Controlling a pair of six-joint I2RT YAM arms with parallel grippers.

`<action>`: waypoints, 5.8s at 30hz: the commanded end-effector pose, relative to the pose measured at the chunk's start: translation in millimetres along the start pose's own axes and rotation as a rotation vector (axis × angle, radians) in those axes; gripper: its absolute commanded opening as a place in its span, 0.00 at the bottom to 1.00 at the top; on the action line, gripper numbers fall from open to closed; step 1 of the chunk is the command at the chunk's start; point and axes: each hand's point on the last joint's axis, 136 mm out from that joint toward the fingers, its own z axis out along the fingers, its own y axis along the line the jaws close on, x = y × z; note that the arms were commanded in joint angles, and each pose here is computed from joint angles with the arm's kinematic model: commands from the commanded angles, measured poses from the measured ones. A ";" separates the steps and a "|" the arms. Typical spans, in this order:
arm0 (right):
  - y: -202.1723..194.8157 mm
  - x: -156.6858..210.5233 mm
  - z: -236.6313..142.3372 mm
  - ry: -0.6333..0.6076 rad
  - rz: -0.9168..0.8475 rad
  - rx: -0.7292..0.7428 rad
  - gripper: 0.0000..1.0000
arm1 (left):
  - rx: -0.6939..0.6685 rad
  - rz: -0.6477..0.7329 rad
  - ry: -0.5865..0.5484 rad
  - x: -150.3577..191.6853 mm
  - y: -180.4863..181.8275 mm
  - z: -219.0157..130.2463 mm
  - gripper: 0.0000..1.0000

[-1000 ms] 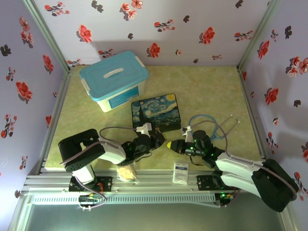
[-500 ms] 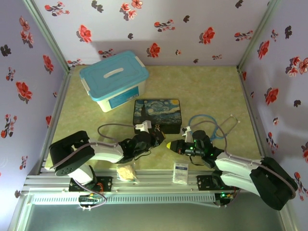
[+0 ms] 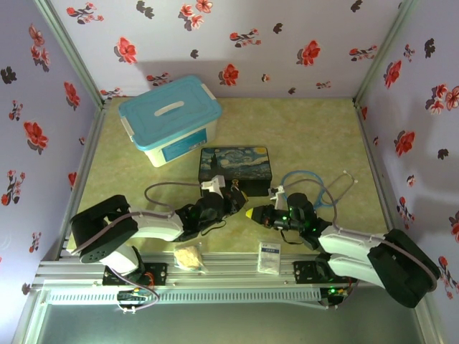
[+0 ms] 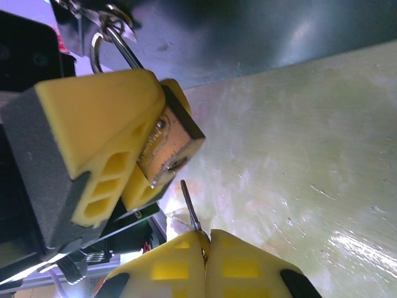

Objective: Unlock a padlock with a key

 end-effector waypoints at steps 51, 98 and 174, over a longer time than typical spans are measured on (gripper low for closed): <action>53.9 -46.5 -10.9 -0.126 -0.050 -0.239 0.00 | 0.273 -0.154 -0.033 -8.1 -61.5 -9.2 0.00; 74.0 -57.7 -23.6 -0.029 -0.108 -0.199 0.02 | 0.122 -0.058 0.051 22.1 -33.1 10.7 0.00; -1.0 -66.0 -11.5 -0.039 -0.020 0.069 0.09 | 0.218 -0.195 -0.011 20.3 -5.9 10.3 0.00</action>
